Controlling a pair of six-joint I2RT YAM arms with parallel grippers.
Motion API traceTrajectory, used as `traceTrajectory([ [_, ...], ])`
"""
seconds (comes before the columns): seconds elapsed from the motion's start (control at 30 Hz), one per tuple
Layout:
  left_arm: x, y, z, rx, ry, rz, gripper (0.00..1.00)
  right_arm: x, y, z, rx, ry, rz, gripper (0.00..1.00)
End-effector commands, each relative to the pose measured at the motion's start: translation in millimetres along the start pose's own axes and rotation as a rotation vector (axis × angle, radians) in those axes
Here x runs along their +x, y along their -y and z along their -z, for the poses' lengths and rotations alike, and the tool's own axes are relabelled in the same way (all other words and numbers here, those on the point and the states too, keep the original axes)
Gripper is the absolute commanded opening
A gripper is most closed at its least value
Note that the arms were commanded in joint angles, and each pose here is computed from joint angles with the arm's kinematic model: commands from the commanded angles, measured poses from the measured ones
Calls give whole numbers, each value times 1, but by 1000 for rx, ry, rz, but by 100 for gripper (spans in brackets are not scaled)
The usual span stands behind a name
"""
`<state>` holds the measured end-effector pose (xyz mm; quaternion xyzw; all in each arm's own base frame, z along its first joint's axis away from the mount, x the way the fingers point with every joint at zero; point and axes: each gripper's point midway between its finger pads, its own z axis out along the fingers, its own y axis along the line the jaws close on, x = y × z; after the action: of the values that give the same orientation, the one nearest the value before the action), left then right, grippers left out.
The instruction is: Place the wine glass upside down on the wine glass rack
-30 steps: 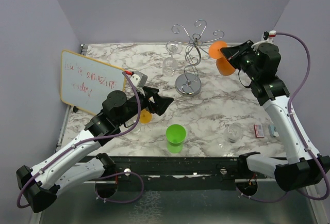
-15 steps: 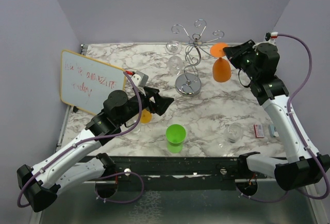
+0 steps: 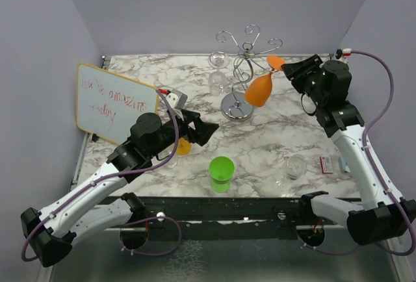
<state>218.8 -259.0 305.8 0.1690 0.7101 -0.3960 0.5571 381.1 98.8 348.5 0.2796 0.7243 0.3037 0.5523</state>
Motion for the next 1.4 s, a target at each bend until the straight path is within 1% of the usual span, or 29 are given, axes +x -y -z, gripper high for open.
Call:
traceTrajectory([
  [0.0, -17, 3, 6, -9, 30, -16, 87, -7, -4, 17, -16, 17, 1, 49],
  [0.07, -18, 3, 7, -10, 30, -20, 87, -10, -8, 26, -29, 25, 16, 56],
  [0.17, -19, 2, 10, -17, 29, -28, 87, -11, -4, 39, -8, 15, 53, 62],
  [0.27, -21, 1, 12, -28, 34, -31, 88, -9, 7, 56, 34, 4, 106, 65],
  [0.43, -20, -2, 12, -40, 33, -37, 91, 1, 45, 93, 157, -31, 201, 65],
  [0.5, -20, -2, 11, -41, 30, -41, 95, 7, 60, 107, 205, -60, 232, 66],
  [0.53, -19, -2, 10, -39, 29, -44, 98, 12, 66, 113, 224, -82, 246, 66],
  [0.57, -18, -3, 9, -40, 27, -46, 99, 16, 72, 119, 246, -103, 254, 66],
  [0.8, -11, 1, -2, -7, 10, -44, 99, 50, 104, 152, 352, -303, 300, 66],
  [0.83, -8, 1, -4, -1, 3, -40, 99, 55, 106, 157, 352, -331, 305, 66],
  [0.93, -2, 2, -7, 8, -11, -24, 99, 78, 104, 166, 279, -438, 314, 65],
  [1.1, 7, 0, -11, 7, -32, -8, 99, 122, 114, 183, 249, -647, 261, 63],
  [1.17, 9, -2, -12, 1, -33, -9, 99, 130, 118, 189, 253, -684, 245, 62],
  [1.3, 13, -8, -13, -24, -35, -9, 99, 132, 127, 201, 311, -729, 260, 61],
  [1.37, 16, -11, -13, -34, -40, -9, 99, 134, 127, 206, 316, -755, 258, 54],
])
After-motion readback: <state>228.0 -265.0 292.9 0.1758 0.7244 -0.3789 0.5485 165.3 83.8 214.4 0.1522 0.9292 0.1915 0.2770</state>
